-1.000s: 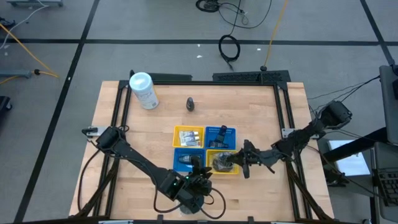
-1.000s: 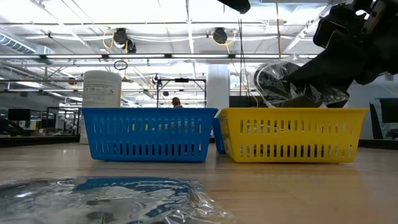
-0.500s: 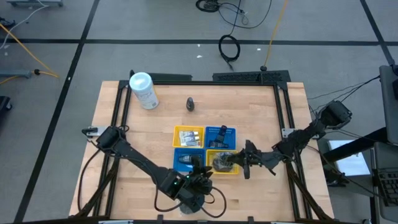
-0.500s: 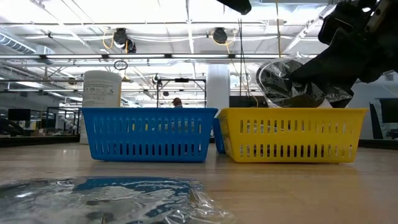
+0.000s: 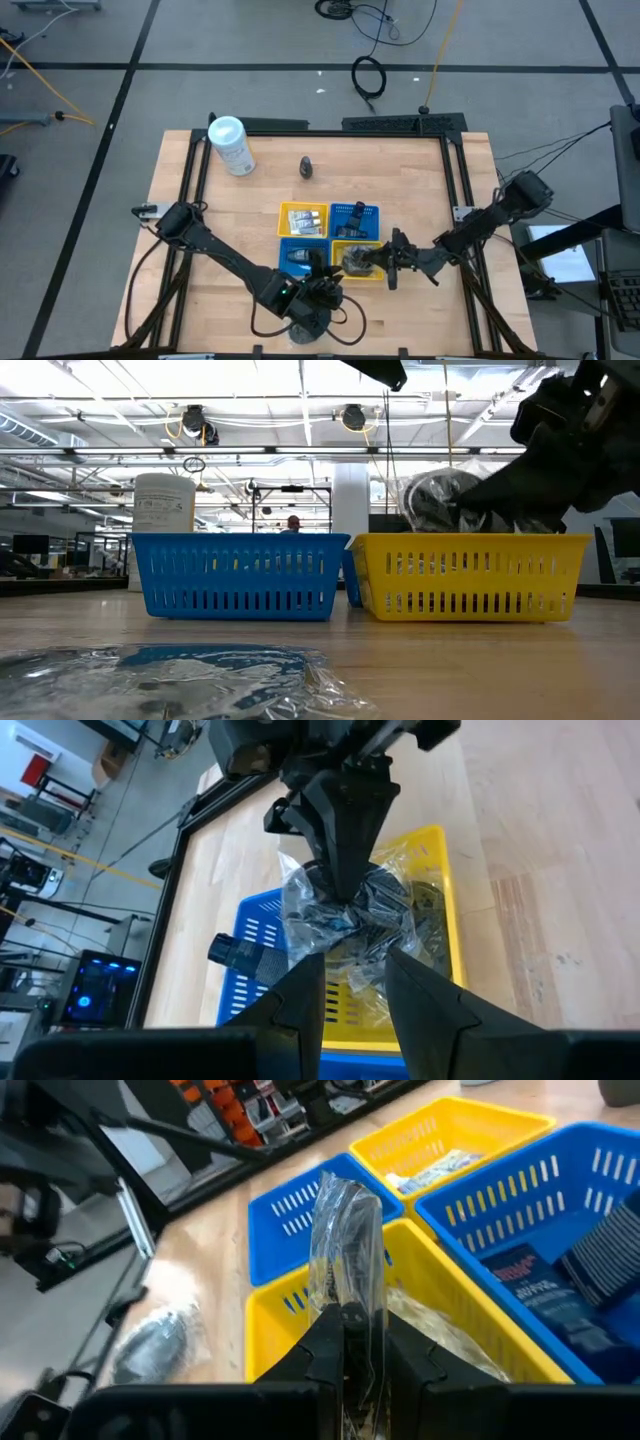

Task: Pick & Place Travel size toiletries
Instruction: Put the black hairbrush into the right yellow bin

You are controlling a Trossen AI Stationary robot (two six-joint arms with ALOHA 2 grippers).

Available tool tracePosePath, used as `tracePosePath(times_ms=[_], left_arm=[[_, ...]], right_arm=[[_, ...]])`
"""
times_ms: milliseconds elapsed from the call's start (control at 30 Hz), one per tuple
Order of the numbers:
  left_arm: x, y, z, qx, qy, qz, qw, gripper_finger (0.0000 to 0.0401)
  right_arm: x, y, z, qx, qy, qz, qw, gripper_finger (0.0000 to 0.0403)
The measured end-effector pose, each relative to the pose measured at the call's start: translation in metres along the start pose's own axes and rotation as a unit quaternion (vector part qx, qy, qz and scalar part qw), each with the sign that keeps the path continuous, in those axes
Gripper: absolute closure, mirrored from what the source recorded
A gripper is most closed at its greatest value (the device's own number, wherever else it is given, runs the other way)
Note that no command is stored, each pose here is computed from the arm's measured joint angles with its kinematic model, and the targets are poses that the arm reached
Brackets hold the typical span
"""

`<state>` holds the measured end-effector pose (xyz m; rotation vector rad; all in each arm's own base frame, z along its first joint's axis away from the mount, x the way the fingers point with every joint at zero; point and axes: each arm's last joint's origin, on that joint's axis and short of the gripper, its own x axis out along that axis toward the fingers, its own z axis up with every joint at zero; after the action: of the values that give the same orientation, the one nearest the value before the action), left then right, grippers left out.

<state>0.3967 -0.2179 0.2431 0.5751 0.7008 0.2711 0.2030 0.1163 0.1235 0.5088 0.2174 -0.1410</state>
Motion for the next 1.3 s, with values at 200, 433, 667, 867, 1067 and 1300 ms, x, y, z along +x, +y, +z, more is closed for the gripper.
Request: tracePosePath(times_ms=[200, 433, 667, 867, 1067, 1300], left_arm=[[0.0, 0.0, 0.0, 0.0, 0.0, 0.0, 1.0, 0.0293], [0.0, 0.0, 0.0, 0.0, 0.0, 0.0, 1.0, 0.0293], [0.0, 0.0, 0.0, 0.0, 0.0, -0.001, 1.0, 0.0293], [0.0, 0.0, 0.0, 0.0, 0.0, -0.001, 1.0, 0.0293], [0.0, 0.0, 0.0, 0.0, 0.0, -0.001, 1.0, 0.0293], [0.0, 0.0, 0.0, 0.0, 0.0, -0.001, 1.0, 0.0293]], right_arm=[[0.0, 0.002, 0.002, -0.004, -0.011, 0.009, 1.0, 0.0378], [0.0, 0.001, 0.0, -0.011, -0.004, 0.005, 1.0, 0.0348], [0.0, 0.001, 0.0, -0.013, -0.003, 0.004, 1.0, 0.0328], [0.0, 0.001, 0.0, -0.05, -0.003, 0.005, 0.999, 0.0299], [0.0, 0.001, 0.0, -0.053, -0.003, 0.006, 0.999, 0.0244], [0.0, 0.008, 0.012, -0.097, -0.057, 0.031, 0.993, 0.0194]])
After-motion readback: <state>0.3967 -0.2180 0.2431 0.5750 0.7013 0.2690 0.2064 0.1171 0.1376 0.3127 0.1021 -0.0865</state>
